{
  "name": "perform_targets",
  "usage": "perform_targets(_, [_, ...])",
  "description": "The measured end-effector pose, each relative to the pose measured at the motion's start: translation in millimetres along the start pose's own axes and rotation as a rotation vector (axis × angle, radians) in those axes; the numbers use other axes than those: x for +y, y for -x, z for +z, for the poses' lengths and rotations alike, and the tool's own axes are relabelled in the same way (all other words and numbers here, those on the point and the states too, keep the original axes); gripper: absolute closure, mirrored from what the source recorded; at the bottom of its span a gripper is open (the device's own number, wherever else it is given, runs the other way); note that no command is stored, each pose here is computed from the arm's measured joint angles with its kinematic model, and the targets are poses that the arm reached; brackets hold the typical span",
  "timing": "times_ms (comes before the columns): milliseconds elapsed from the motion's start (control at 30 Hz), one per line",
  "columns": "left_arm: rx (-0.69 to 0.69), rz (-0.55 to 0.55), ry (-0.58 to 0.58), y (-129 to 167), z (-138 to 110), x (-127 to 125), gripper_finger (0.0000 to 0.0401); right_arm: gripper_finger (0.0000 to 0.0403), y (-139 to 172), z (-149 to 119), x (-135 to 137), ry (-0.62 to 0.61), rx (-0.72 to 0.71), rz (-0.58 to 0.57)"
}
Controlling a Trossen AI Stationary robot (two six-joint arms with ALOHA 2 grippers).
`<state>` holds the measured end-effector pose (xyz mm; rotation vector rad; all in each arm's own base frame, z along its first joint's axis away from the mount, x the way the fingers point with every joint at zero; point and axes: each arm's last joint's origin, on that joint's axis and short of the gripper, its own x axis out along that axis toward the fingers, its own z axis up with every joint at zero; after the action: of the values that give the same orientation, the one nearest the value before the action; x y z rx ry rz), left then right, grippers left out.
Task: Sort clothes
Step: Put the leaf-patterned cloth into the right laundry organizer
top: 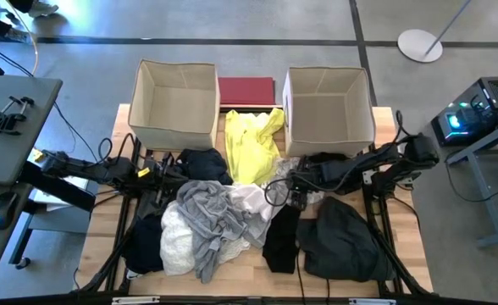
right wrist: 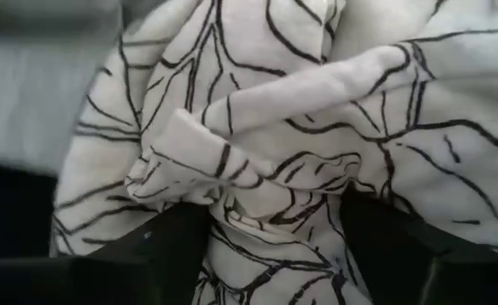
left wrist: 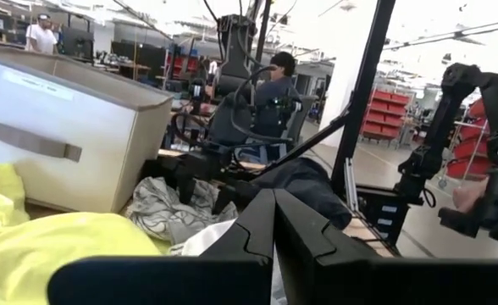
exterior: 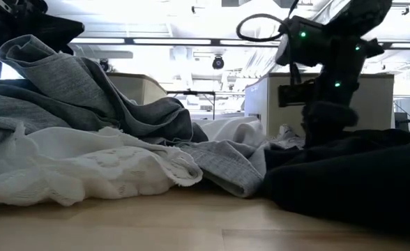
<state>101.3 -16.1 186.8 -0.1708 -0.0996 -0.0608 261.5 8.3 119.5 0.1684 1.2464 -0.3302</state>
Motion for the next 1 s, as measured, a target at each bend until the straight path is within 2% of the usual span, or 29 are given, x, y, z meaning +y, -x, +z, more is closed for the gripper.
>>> perform_targets(100, [0.017, 0.003, -0.002, -2.2, -1.6, -0.1, 0.0401, 0.0205, -9.5, 1.5, 3.1, -0.026, -0.014, -0.009])
perform_targets(333, [0.024, 0.022, -0.004, -5.6, -2.5, 0.1, 0.0401, 0.0373, -7.5, 1.5, 12.7, -0.029, -0.054, 0.006])
perform_targets(467, [0.024, 0.022, -0.004, -6.3, -2.5, 0.0, 0.0401, 0.0374, 15.1, -0.8, 13.0, -0.07, -0.001, 0.086])
perform_targets(567, [0.023, 0.022, -0.004, -6.3, -2.4, 0.0, 0.0401, 0.0373, 42.4, -0.2, 9.5, -0.114, 0.017, 0.102])
perform_targets(767, [0.024, 0.022, -0.004, -6.3, -2.4, 0.0, 0.0401, 0.0376, 121.1, 13.6, 6.6, -0.164, -0.147, 0.1])
perform_targets(833, [0.023, 0.022, -0.004, -6.3, -2.4, 0.0, 0.0401, 0.0376, 152.3, 21.1, 6.8, -0.177, -0.245, 0.105])
perform_targets(1000, [0.023, 0.022, -0.004, -6.3, -2.4, 0.0, 0.0401, 0.0377, 221.4, 34.7, 3.4, -0.171, -0.433, 0.039])
